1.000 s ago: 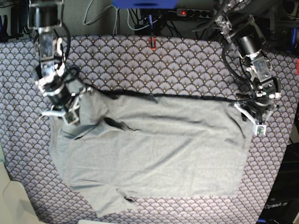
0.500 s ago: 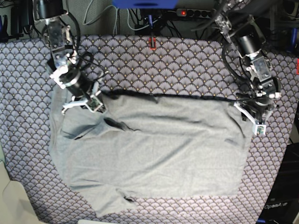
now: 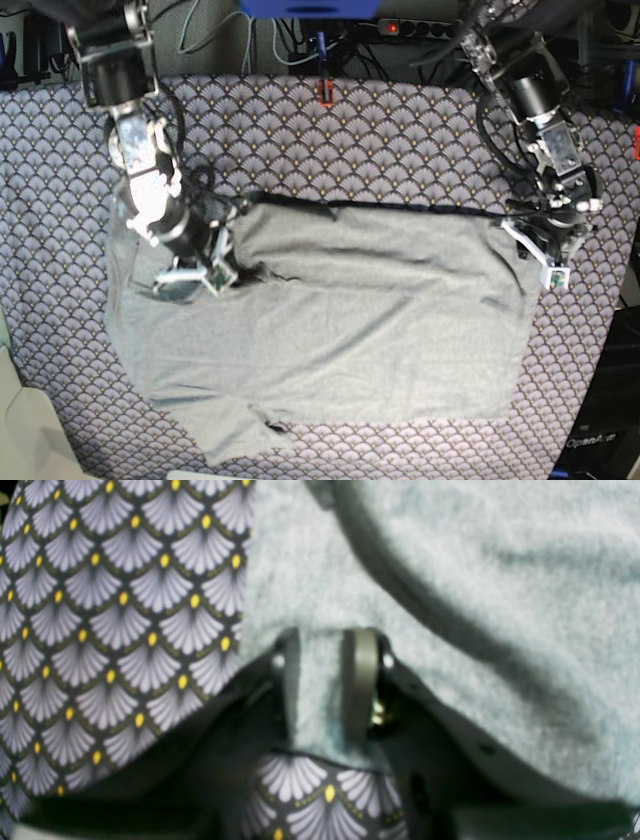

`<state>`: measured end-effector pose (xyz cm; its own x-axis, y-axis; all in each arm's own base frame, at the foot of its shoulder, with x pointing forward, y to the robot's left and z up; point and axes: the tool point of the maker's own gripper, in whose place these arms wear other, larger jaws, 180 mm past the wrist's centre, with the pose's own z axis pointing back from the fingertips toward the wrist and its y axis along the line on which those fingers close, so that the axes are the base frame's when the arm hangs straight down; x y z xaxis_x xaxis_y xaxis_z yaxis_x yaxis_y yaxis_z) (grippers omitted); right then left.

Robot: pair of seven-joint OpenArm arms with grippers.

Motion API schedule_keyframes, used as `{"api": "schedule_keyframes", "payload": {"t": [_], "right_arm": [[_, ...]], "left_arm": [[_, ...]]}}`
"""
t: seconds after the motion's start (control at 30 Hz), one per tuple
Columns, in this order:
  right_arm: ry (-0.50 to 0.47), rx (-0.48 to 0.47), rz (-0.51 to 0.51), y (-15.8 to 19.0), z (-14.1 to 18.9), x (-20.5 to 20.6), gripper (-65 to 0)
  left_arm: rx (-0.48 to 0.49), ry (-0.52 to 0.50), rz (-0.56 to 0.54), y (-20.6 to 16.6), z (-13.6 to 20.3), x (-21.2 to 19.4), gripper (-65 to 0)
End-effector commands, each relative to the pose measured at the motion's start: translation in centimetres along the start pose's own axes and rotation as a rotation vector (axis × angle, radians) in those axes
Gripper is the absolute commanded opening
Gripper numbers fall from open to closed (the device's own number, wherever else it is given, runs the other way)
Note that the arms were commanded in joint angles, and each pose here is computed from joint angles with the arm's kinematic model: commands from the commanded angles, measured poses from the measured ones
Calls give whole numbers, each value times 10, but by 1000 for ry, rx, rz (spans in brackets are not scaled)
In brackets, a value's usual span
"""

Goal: Fold the T-shirt properly
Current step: 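Open the right gripper, release the fold, and raise it away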

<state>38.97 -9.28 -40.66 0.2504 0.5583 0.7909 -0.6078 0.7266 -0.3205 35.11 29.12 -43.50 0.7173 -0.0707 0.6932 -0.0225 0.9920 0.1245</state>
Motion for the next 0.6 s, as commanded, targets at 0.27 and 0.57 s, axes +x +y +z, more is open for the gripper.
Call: {"api": "schedule_keyframes", "payload": {"t": [0.27,0.57], "right_arm": [[-73,-190,144,-76,12,50,-650],[-47,-203,111,-33,66,12,-650]], "left_arm": [[12,93,-35,3,2,-23,-496],[18,109,-47,9,5,-32,-496]]}}
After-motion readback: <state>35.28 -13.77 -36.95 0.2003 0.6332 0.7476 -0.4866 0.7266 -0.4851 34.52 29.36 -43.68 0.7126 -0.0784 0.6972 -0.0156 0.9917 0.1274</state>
